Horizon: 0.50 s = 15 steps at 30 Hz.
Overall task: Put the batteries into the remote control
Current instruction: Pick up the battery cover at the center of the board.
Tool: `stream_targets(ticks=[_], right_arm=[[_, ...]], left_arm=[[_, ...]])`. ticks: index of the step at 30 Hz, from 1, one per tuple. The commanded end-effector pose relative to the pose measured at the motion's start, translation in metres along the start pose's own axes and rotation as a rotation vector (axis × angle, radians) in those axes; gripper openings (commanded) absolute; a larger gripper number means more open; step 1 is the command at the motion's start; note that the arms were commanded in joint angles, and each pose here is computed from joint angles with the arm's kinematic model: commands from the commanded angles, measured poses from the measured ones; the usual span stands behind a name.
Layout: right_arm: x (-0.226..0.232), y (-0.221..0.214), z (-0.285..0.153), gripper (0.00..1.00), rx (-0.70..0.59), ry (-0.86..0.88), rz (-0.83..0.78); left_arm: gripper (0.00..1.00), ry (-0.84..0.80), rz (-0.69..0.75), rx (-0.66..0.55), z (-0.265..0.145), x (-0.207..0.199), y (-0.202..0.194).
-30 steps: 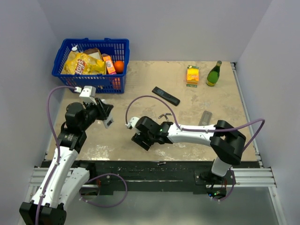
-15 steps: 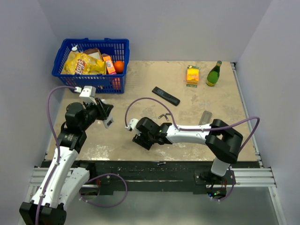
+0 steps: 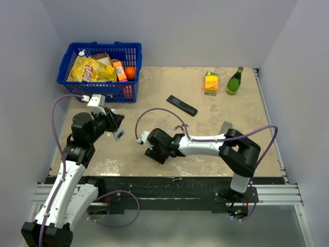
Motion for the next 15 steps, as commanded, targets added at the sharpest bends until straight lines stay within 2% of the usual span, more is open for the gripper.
stream_targets(ticks=[1,11,15], right_arm=[[0.0,0.002,0.002,0.59,0.022,0.023,-0.015],[0.005,-0.011,0.002,0.57,0.064,0.052,0.022],[0.005,-0.008,0.004,0.62,0.058,0.045,0.041]], left_arm=[[0.0,-0.02,0.024,-0.023,-0.001,-0.004,0.005],[0.0,-0.033,0.018,-0.022,0.001,-0.005,0.004],[0.0,-0.036,0.017,-0.023,0.001,-0.006,0.004]])
Point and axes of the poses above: each gripper's point midway between its finger pads, its own z axis out along the fingers, its own x axis along the line the jaws close on, y = z × x, the point moved 1 cm from there along -z, back along the fingers, and after that the axes turned 7 degrees about z, right-handed, at the moved point
